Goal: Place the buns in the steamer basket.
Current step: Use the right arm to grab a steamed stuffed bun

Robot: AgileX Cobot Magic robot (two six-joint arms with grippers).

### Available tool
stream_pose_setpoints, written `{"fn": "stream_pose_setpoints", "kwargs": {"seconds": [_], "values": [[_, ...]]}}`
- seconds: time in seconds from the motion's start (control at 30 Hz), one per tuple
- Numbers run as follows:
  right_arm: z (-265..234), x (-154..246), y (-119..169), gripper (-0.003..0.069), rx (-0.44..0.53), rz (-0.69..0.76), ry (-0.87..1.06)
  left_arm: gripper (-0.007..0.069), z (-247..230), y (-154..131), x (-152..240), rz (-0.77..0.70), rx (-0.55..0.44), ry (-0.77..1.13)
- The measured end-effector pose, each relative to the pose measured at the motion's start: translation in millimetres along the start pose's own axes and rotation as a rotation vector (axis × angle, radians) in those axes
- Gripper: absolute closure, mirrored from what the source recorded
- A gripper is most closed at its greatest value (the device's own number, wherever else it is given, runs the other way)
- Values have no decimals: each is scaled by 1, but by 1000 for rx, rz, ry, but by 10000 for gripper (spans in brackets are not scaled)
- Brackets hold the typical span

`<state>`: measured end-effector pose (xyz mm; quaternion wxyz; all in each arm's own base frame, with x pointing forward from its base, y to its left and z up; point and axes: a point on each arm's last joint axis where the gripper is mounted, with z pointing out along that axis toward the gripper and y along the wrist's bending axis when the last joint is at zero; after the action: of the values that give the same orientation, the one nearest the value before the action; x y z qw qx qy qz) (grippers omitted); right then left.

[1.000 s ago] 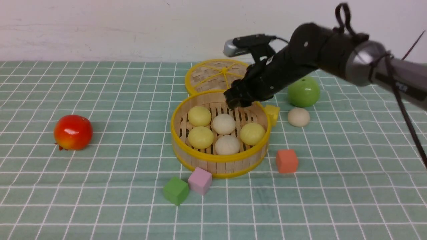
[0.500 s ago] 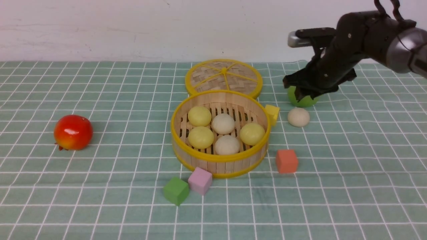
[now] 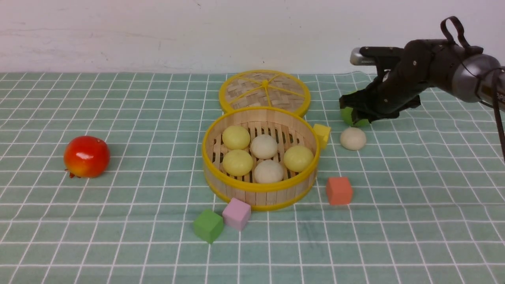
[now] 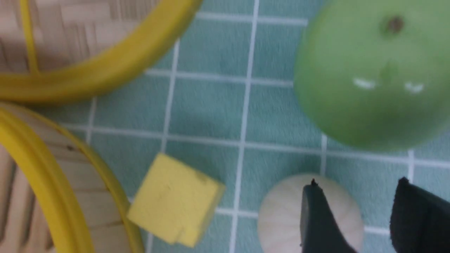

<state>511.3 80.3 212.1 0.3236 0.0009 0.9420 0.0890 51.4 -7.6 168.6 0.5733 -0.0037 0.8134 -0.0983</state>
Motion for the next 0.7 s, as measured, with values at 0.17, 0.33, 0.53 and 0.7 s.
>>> {"fn": "stream_pose_setpoints", "kwargs": {"seconds": [0.17, 0.33, 0.53, 0.7], "values": [[11, 5, 0, 362, -17, 28, 16, 387, 0, 0, 0, 0, 0, 0], [22, 14, -2, 362, -14, 34, 66, 387, 0, 0, 0, 0, 0, 0], [25, 16, -2, 386, -16, 39, 71, 387, 0, 0, 0, 0, 0, 0], [25, 16, -2, 526, -16, 39, 71, 387, 0, 0, 0, 0, 0, 0]]}}
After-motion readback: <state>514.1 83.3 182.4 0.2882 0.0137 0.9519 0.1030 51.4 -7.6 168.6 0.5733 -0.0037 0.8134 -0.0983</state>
